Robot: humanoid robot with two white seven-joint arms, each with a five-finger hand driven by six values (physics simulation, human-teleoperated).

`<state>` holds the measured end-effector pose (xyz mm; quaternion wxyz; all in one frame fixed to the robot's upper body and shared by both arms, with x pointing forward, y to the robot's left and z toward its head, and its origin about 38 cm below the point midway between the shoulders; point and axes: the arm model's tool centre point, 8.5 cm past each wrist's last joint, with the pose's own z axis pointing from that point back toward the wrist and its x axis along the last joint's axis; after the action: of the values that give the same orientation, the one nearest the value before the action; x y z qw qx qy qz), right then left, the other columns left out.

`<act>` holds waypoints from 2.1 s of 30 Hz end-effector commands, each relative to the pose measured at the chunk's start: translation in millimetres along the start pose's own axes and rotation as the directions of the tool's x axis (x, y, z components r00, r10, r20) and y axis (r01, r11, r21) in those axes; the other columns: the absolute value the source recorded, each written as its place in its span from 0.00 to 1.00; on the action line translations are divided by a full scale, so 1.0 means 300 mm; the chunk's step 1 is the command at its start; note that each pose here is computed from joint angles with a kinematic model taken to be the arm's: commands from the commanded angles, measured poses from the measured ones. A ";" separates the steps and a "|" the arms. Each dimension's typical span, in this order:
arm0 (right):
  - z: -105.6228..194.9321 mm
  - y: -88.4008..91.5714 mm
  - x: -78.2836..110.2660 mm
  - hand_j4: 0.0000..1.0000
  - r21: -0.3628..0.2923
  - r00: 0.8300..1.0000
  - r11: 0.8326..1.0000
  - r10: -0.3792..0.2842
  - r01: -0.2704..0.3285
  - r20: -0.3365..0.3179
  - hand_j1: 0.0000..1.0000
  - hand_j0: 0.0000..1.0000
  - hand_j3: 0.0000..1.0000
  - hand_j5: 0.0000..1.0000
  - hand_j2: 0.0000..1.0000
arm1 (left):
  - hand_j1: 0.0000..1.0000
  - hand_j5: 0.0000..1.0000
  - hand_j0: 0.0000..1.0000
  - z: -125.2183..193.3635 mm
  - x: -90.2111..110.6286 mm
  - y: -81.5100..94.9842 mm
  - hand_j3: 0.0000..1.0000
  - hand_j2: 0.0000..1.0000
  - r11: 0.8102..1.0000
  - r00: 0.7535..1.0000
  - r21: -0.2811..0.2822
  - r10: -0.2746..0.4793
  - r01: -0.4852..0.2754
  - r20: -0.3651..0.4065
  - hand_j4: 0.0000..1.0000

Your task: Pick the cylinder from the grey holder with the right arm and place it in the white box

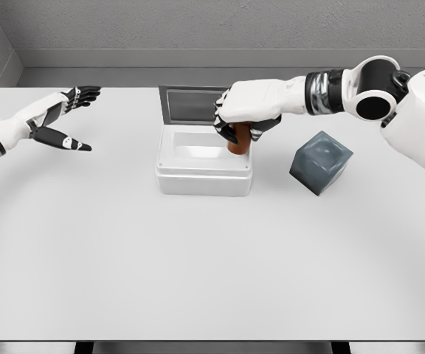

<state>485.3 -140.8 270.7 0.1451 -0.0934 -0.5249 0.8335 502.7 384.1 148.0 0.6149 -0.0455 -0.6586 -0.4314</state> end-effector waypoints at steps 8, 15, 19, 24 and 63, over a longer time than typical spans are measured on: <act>-0.013 -0.002 -0.014 0.20 0.002 1.000 1.000 -0.010 0.010 -0.008 0.20 0.20 0.20 0.20 0.20 | 1.00 1.00 1.00 -0.002 0.004 0.002 1.00 1.00 1.000 1.000 0.005 0.005 -0.005 0.008 1.00; -0.015 -0.013 -0.008 0.65 0.001 1.000 1.000 0.004 -0.004 -0.006 0.65 0.65 0.65 0.65 0.65 | 1.00 1.00 1.00 -0.002 0.004 0.002 1.00 1.00 1.000 1.000 0.005 0.005 -0.005 0.008 1.00; -0.014 -0.014 -0.007 0.95 0.003 1.000 1.000 0.008 -0.008 -0.006 0.95 0.95 0.95 0.95 0.95 | 1.00 1.00 1.00 0.000 0.004 0.004 1.00 1.00 1.000 1.000 0.006 0.004 -0.004 0.007 1.00; 0.006 -0.077 0.006 1.00 -0.045 0.999 0.998 0.039 -0.039 -0.003 1.00 1.00 1.00 1.00 1.00 | 1.00 1.00 1.00 -0.002 0.004 0.002 1.00 1.00 1.000 1.000 0.005 0.005 -0.005 0.008 1.00; 0.472 0.159 -0.134 1.00 -0.152 0.955 0.977 -0.185 0.152 -0.231 1.00 1.00 1.00 1.00 1.00 | 1.00 1.00 1.00 -0.344 0.280 -0.140 1.00 1.00 0.994 0.974 -0.107 0.059 -0.036 0.219 1.00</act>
<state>473.3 -297.2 295.5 0.2706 -0.1675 -0.5682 0.7588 537.2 254.8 183.2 0.5459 -0.1381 -0.6965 -0.4448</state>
